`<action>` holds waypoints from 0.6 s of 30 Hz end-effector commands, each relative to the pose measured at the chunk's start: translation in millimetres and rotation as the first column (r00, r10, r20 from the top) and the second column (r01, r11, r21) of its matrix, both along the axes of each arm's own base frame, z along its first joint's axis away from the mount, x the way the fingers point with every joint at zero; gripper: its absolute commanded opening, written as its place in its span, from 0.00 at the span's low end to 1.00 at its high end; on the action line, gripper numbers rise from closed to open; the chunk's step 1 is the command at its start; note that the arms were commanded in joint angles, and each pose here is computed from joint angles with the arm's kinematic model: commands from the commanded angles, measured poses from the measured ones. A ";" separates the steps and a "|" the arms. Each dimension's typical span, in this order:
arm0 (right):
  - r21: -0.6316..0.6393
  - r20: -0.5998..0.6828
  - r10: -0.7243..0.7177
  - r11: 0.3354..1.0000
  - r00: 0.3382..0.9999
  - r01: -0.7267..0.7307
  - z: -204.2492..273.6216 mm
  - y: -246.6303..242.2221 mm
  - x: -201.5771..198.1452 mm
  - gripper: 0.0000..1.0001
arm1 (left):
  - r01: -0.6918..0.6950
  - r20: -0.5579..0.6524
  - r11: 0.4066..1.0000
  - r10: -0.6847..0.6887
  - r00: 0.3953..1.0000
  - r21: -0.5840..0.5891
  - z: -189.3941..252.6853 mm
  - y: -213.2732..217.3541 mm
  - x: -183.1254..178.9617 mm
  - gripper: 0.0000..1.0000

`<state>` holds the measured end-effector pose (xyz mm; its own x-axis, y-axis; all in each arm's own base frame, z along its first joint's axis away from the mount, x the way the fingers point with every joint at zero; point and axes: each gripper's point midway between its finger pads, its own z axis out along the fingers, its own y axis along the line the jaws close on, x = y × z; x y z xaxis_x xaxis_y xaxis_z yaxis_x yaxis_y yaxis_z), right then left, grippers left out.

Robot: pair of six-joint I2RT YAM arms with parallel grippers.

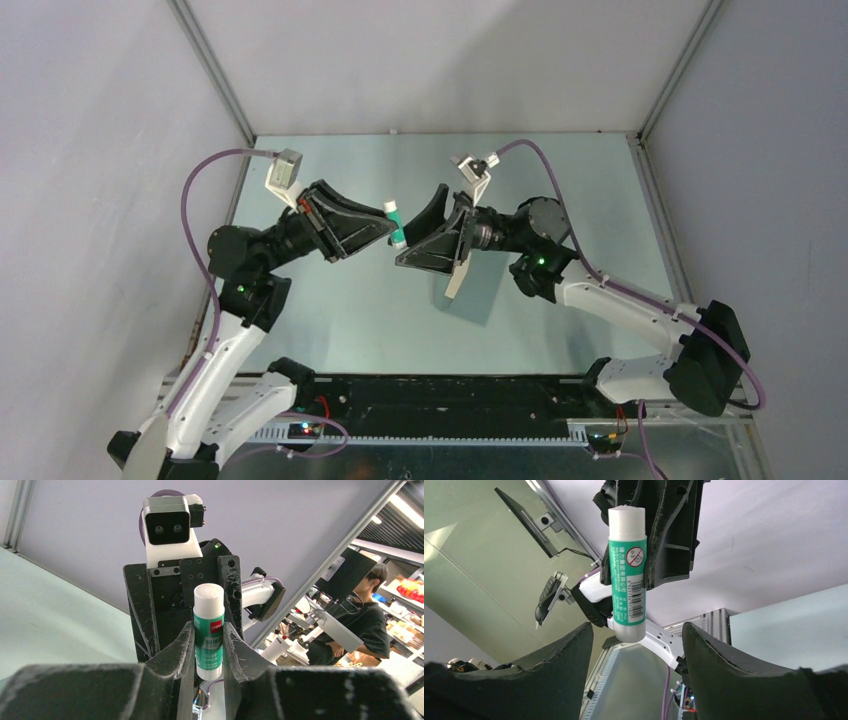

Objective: Place the letter into the envelope and seal it
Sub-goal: Unscrew the solid glue.

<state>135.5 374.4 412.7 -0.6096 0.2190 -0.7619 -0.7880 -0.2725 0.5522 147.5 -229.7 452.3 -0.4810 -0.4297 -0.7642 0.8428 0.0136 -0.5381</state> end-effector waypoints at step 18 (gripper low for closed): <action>0.081 0.081 0.011 0.997 0.997 -0.018 39.9 1.4 -12.4 0.28 | 0.007 0.057 1.000 -0.006 0.998 -0.015 13.1 2.9 -9.1 0.00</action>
<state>131.5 383.8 423.6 -0.5977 0.2171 -0.7718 -0.7936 -0.2966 0.5312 147.6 -229.8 452.2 -0.4811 -0.4298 -0.7641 0.8425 0.0141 -0.5385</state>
